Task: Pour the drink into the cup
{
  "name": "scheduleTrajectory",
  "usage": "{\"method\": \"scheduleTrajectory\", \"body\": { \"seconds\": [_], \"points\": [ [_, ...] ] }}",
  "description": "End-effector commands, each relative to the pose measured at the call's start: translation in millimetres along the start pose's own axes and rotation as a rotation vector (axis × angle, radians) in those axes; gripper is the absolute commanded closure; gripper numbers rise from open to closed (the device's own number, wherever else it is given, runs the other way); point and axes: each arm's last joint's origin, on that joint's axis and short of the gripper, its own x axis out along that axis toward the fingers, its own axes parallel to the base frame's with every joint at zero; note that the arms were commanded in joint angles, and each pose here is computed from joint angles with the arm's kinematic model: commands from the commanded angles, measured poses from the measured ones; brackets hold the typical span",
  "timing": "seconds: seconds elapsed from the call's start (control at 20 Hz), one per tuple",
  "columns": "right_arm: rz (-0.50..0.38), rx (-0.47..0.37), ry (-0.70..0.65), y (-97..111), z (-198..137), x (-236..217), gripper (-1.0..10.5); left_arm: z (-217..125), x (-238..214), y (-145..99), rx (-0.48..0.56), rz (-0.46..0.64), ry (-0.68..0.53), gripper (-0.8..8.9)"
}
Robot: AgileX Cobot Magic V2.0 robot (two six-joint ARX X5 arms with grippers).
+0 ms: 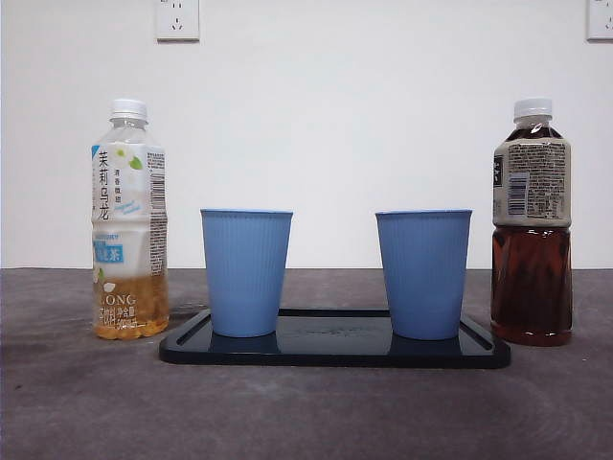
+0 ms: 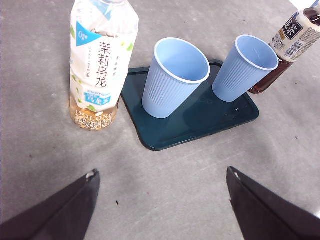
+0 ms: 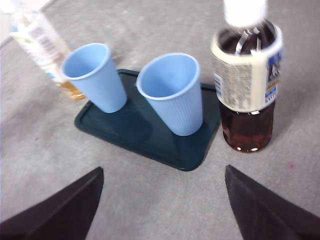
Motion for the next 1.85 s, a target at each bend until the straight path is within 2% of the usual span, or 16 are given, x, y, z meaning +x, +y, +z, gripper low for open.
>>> {"method": "scheduleTrajectory", "body": {
  "seconds": [0.05,0.15,0.25,0.5,0.65,0.95,1.85],
  "points": [
    [-0.013,0.091,-0.036,-7.4,-6.9,13.4,5.5,4.6,-2.1,-1.6,0.019,-0.006,-0.016,4.03],
    [-0.046,0.150,-0.074,-14.7,-14.9,27.3,5.5,4.6,-2.1,-1.6,0.019,-0.006,-0.016,4.03],
    [-0.074,0.173,-0.106,-19.5,-21.5,40.3,5.5,4.6,-2.1,-1.6,0.019,-0.006,-0.016,4.03],
    [-0.130,0.126,-0.142,-27.6,-39.6,74.6,5.5,4.6,-2.1,-1.6,0.019,-0.006,-0.016,4.03],
    [-0.163,0.093,-0.204,-31.6,-41.2,89.4,5.5,4.6,-2.1,-1.6,0.020,-0.006,-0.016,4.03],
    [-0.205,0.013,-0.237,-41.6,-38.8,115.1,5.5,4.6,-2.1,-1.6,0.020,-0.006,-0.016,4.04],
    [-0.255,-0.003,-0.363,-64.5,-44.9,166.2,5.3,4.6,-2.1,-1.6,0.019,-0.006,-0.016,4.04]
  ]
}}
